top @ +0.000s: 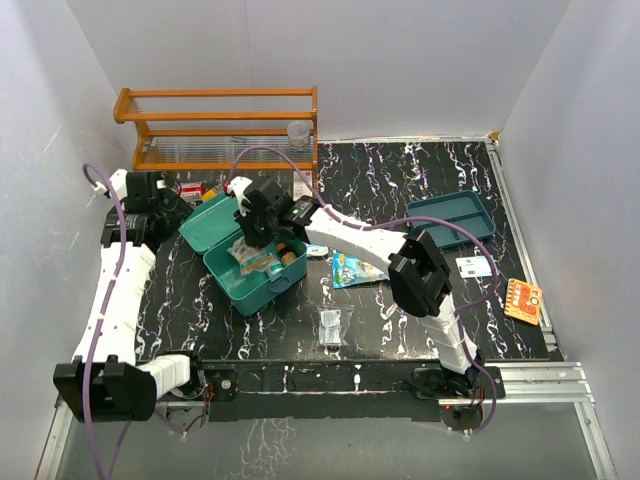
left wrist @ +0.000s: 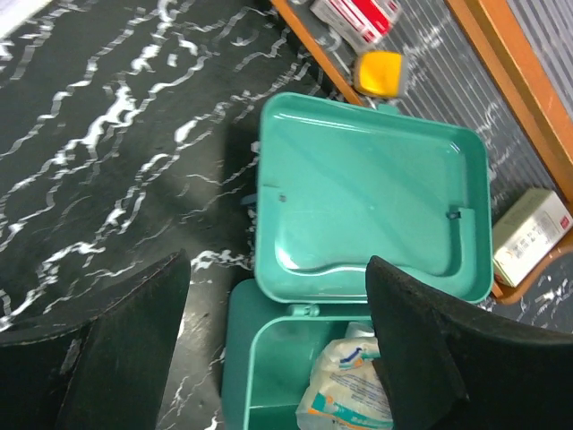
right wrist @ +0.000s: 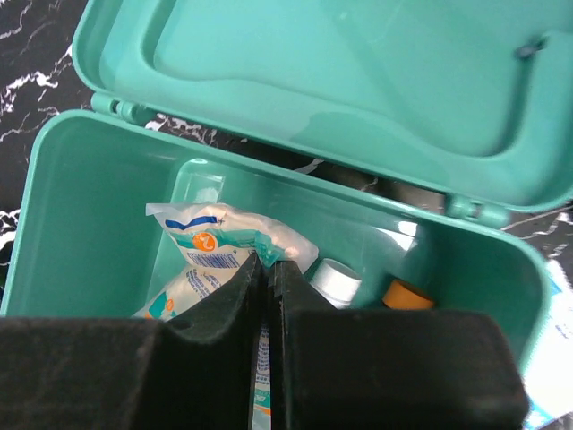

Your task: Organize the medicine kit

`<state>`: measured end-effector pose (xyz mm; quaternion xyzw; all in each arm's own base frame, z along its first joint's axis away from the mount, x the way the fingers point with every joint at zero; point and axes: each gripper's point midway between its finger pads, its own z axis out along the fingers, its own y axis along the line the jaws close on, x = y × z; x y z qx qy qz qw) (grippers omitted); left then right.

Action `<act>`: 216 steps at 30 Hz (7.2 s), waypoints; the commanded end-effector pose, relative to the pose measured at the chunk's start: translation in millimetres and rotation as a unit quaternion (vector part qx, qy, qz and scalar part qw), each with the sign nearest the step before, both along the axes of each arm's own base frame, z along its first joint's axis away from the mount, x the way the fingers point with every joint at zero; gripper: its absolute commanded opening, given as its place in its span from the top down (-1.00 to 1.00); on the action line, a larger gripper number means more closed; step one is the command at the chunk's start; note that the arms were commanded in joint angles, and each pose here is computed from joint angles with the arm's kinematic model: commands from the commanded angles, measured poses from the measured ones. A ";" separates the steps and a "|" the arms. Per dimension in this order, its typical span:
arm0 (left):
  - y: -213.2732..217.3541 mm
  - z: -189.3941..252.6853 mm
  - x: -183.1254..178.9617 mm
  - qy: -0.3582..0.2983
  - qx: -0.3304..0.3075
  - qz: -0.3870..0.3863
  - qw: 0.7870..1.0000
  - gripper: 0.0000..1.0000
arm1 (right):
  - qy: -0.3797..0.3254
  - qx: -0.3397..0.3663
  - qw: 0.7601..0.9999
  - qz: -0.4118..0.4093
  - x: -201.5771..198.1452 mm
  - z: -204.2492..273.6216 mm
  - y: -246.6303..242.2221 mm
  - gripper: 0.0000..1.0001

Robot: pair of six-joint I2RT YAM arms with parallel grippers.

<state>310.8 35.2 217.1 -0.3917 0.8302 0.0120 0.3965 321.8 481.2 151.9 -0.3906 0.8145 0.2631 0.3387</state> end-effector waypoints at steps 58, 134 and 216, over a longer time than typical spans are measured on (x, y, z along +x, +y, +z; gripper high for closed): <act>-41.5 17.4 49.9 -0.080 -0.007 -0.182 0.980 -0.64 | -0.006 -0.026 0.902 -0.431 41.7 8.3 -246.6 -0.34; -51.7 -69.1 -21.2 0.022 -0.066 -0.176 0.982 0.01 | 0.059 -0.115 0.955 -0.269 -101.1 -54.4 -241.8 1.00; -50.0 46.4 -35.3 -0.023 -0.036 -0.195 0.980 -0.35 | 0.053 -0.017 0.993 -0.108 -18.5 0.3 -15.8 0.11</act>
